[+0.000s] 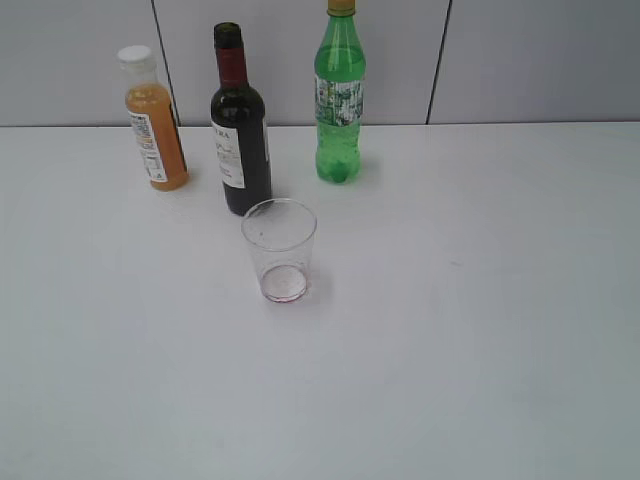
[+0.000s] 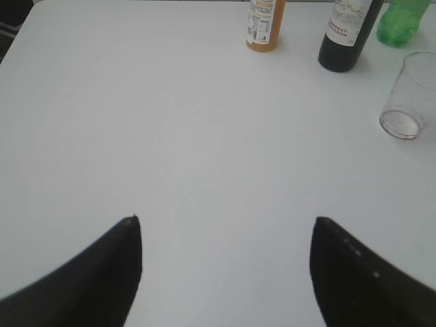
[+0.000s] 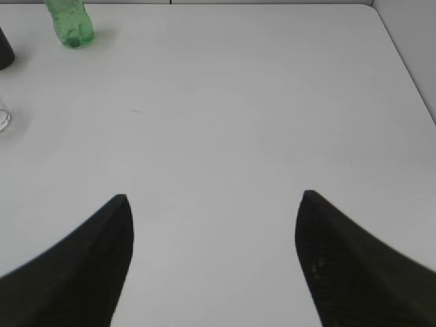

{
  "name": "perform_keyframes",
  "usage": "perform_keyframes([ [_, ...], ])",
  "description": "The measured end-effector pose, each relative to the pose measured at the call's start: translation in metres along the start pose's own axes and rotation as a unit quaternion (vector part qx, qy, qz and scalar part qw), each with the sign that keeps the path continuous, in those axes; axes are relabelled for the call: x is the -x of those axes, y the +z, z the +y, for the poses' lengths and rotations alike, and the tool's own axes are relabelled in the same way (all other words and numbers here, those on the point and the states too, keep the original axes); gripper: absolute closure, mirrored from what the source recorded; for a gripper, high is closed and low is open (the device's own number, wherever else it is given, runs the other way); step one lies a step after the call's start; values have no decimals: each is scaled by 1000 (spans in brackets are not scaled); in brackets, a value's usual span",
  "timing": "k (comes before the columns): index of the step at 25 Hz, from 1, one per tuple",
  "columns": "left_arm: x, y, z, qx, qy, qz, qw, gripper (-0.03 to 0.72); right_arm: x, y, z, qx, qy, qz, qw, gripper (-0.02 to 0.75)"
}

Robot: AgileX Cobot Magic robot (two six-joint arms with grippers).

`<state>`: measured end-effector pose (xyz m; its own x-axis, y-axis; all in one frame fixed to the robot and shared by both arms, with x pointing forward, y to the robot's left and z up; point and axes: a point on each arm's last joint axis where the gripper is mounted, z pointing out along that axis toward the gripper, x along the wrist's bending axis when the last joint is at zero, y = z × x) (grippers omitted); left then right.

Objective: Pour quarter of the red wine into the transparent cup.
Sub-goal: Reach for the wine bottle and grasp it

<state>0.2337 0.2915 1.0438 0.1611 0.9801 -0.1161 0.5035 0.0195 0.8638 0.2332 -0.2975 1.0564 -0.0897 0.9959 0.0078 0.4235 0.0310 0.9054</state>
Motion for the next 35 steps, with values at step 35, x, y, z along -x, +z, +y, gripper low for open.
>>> perform_keyframes([
  [35,1,0,0,0,-2,-3,1000,104,0,0,0,0,0,0,1000,145],
])
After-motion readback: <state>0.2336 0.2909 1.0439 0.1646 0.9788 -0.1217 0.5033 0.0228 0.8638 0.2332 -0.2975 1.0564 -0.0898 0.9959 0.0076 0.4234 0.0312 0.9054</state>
